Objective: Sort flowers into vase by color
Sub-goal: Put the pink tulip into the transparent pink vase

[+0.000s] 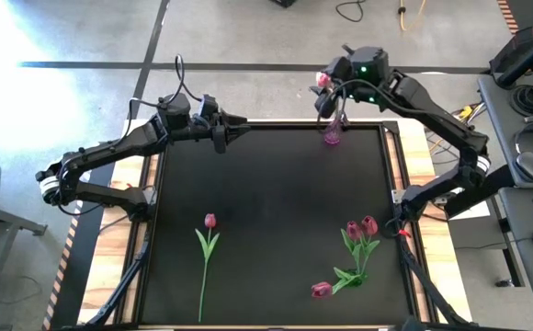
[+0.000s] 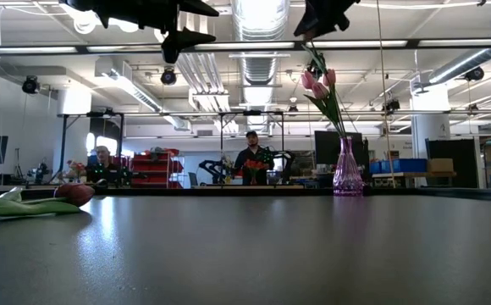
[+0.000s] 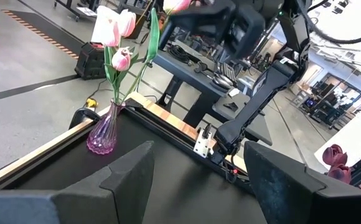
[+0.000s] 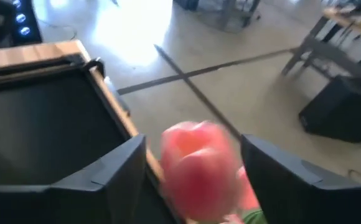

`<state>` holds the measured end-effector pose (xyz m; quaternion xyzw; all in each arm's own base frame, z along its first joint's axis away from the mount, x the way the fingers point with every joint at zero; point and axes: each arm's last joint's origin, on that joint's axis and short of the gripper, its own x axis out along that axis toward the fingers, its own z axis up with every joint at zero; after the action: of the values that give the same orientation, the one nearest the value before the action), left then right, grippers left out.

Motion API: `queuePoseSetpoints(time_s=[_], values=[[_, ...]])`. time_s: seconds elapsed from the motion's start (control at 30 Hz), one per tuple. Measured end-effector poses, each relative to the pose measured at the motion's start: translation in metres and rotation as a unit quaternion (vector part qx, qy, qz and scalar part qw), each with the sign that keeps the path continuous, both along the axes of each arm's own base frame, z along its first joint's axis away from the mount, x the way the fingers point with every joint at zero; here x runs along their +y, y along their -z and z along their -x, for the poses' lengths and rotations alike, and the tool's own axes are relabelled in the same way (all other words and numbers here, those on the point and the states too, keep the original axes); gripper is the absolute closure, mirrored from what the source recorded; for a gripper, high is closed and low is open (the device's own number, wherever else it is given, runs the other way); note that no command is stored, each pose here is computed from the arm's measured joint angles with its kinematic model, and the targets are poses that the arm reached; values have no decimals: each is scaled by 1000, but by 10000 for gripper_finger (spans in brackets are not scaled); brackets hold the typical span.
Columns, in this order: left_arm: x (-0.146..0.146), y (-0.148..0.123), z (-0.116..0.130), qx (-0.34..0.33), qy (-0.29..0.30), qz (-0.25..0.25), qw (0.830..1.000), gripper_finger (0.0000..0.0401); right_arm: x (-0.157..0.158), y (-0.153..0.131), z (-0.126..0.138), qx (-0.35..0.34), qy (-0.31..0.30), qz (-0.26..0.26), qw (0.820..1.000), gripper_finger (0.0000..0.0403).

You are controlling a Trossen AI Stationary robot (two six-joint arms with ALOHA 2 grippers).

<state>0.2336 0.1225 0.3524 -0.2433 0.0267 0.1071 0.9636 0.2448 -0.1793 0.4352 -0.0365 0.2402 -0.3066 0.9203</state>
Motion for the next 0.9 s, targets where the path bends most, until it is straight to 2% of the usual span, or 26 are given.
queuePoseSetpoints(time_s=[0.2,0.33,0.47,0.57,0.9], values=[[0,0,0,0,0,0,1000,169,7,-19,10,-14,2,32,999,245],[0,1,-1,1,0,1,1000,169,5,-16,14,-1,7,29,1000,310],[1,1,-1,2,-5,-1,1000,169,-1,-8,19,28,16,14,999,358],[1,1,-1,3,-10,-2,1000,169,-5,-2,23,39,26,6,999,373],[1,1,-1,3,-11,-2,1000,169,-12,12,37,52,51,-5,997,374]])
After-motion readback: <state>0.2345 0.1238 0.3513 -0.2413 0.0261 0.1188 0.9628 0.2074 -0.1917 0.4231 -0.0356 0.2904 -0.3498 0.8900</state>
